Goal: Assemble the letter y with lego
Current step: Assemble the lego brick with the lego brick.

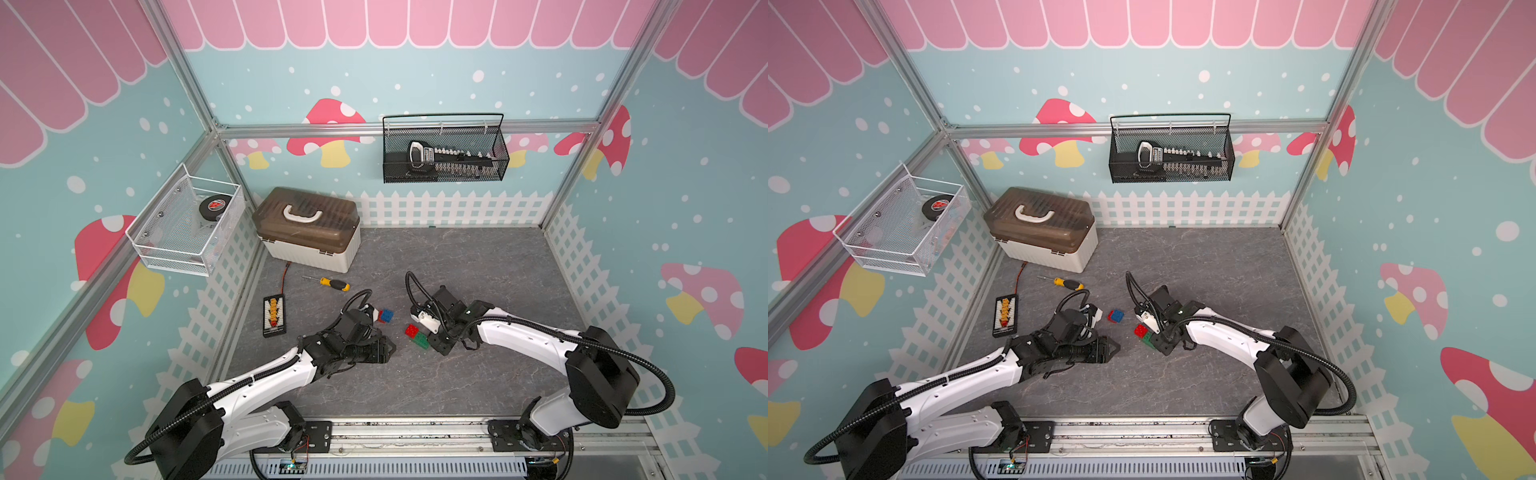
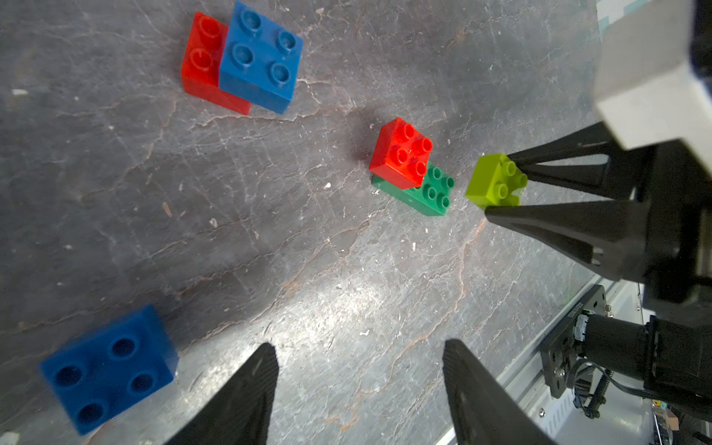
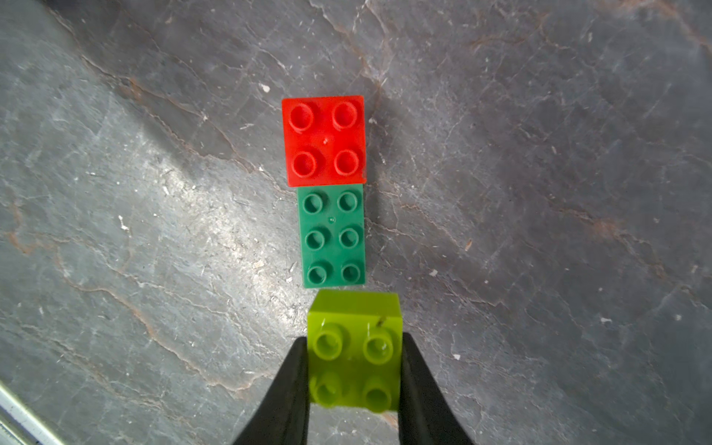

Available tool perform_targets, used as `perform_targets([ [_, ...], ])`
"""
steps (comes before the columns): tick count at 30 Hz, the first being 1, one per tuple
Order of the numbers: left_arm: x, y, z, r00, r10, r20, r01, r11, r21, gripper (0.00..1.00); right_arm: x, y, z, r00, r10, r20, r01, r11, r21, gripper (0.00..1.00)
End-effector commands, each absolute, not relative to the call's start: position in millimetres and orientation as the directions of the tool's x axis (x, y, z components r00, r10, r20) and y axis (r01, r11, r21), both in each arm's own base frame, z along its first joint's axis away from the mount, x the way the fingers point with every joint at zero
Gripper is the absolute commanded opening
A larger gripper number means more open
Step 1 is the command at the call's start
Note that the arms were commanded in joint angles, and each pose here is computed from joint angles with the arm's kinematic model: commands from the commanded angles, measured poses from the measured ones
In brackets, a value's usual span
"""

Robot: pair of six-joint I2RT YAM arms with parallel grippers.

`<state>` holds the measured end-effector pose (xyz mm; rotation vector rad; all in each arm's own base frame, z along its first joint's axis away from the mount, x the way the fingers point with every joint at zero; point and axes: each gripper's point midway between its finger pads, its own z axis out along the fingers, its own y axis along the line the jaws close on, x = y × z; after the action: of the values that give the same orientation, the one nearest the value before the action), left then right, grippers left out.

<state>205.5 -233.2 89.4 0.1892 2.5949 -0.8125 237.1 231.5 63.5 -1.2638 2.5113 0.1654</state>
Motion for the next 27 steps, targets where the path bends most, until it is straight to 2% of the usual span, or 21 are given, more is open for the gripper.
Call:
perform_targets([
  [1, 206.4, -232.1, 86.9, -0.895, 0.017, -0.446, 0.265, 0.824, -0.501, 0.7, 232.7, 231.4, 54.5, -0.547, -0.773, -0.322, -0.812, 0.583, -0.021, 0.27],
  [14, 205.1, -227.1, 83.0, -0.892, 0.013, -0.451, 0.26, 0.831, -0.491, 0.7, 231.9, 231.7, 44.8, -0.556, -0.785, -0.272, -0.815, 0.58, -0.009, 0.28],
  [21, 206.2, -225.8, 81.5, -0.893, 0.007, -0.451, 0.254, 0.834, -0.49, 0.69, 235.2, 235.2, 46.8, -0.55, -0.784, -0.287, -0.817, 0.577, -0.011, 0.28],
  [27, 207.5, -223.6, 82.2, -0.891, 0.004, -0.454, 0.25, 0.838, -0.485, 0.69, 229.6, 233.3, 36.6, -0.554, -0.799, -0.235, -0.823, 0.568, 0.012, 0.28],
])
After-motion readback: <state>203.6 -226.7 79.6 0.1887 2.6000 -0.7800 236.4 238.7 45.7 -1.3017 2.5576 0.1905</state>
